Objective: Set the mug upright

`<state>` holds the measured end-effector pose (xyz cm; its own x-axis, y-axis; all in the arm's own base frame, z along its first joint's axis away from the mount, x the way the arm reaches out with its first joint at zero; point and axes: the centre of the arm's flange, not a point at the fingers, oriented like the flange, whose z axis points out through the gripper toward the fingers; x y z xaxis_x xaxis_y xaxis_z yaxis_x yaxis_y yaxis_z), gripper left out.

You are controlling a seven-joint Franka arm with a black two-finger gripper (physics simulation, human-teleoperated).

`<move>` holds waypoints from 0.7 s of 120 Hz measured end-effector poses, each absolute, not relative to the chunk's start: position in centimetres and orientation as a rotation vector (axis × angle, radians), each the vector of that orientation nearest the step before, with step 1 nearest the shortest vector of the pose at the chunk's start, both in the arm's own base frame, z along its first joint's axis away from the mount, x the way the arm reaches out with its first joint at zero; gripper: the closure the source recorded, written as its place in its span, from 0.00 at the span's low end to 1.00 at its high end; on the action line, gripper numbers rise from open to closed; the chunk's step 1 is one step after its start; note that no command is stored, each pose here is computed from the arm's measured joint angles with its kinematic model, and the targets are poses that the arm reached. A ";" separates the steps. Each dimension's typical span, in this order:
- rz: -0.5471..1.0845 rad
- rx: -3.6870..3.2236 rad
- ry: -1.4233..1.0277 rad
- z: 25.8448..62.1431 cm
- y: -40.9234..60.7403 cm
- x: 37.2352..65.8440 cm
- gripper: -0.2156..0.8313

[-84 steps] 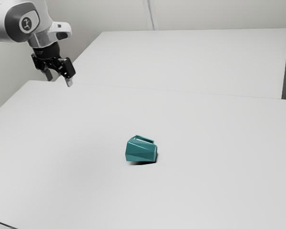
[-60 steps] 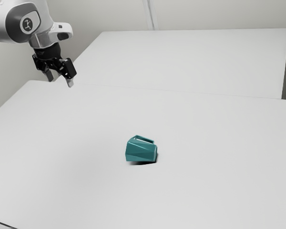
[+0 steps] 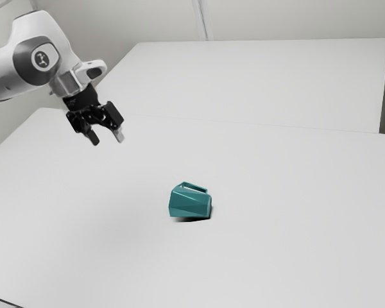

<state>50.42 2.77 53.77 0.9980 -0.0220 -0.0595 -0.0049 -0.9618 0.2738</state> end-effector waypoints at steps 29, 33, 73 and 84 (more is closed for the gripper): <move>-0.244 2.670 0.151 45.3 3.7 51.1 0.21; -0.261 2.647 0.170 44.1 4.1 51.3 0.21; -0.284 2.561 0.076 37.8 3.0 53.3 0.21; -0.276 2.542 0.033 36.4 1.9 53.8 0.21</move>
